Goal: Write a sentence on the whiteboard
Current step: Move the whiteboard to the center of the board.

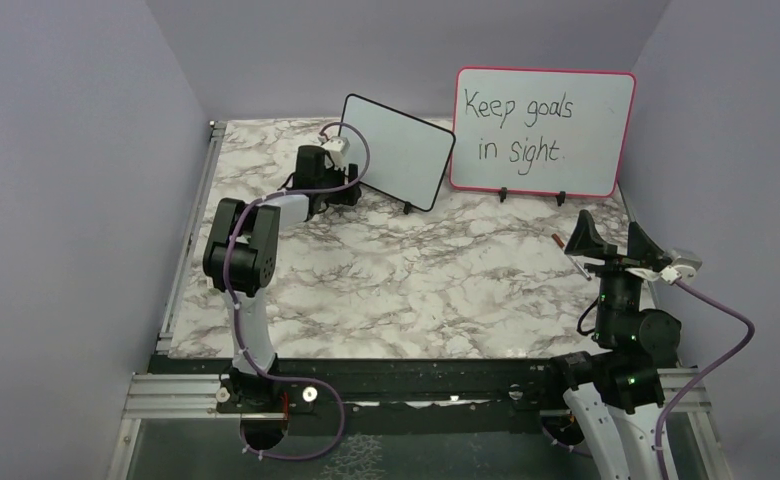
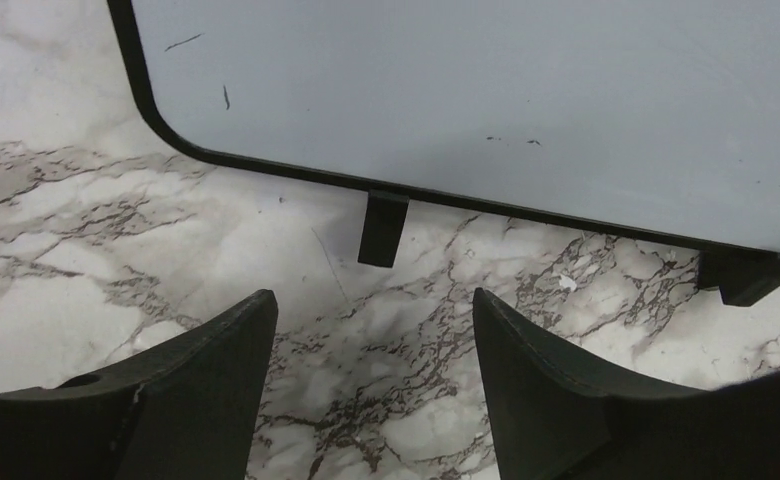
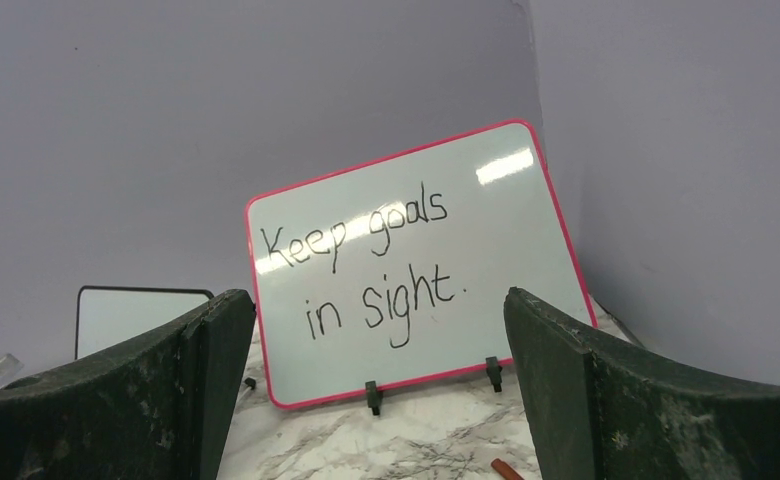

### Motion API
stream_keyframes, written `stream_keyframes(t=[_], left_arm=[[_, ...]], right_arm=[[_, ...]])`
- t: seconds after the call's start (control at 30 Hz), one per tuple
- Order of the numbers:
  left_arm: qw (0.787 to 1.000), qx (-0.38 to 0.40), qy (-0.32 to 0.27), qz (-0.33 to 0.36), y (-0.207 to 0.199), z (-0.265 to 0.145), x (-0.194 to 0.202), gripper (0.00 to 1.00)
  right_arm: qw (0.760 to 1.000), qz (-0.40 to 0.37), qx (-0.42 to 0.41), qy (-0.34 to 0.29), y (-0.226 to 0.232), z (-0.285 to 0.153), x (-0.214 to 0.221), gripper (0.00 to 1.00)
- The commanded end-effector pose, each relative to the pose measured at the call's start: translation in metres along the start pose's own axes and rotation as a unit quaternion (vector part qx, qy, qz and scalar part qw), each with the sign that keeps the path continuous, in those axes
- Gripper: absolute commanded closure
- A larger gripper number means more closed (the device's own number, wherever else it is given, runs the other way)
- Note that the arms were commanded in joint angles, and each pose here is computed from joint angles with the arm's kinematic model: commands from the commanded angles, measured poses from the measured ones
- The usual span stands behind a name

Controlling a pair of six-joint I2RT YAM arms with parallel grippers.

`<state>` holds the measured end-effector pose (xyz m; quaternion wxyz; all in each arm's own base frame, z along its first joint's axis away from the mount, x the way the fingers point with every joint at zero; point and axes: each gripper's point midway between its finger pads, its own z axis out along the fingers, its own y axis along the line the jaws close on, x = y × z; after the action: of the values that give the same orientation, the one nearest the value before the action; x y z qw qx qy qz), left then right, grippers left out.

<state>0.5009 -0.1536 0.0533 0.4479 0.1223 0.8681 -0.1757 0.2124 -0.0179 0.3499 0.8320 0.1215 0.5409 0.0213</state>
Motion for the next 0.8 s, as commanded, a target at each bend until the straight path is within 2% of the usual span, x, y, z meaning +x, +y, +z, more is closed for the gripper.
stream_keyframes(t=[0.0, 0.13, 0.4, 0.63, 0.77], left_arm=[[0.999, 0.026, -0.032, 0.032, -0.003, 0.016, -0.023, 0.3], [0.999, 0.025, -0.023, 0.033, 0.002, 0.029, -0.02, 0.4], [0.999, 0.034, -0.013, 0.033, 0.003, 0.041, -0.023, 0.47], [0.999, 0.043, -0.009, 0.033, -0.001, 0.041, -0.021, 0.68], [0.998, 0.044, -0.009, 0.033, -0.003, 0.035, -0.018, 0.83]], right_arm=[[1.0, 0.001, 0.003, 0.003, -0.001, -0.001, 0.002, 0.0], [1.0, -0.002, 0.008, 0.004, -0.003, -0.001, 0.003, 0.0], [1.0, -0.003, 0.009, 0.005, -0.003, 0.0, 0.005, 0.0], [1.0, -0.002, 0.01, 0.003, -0.003, 0.0, 0.004, 0.0], [1.0, -0.001, 0.009, 0.001, -0.003, -0.001, 0.002, 0.0]])
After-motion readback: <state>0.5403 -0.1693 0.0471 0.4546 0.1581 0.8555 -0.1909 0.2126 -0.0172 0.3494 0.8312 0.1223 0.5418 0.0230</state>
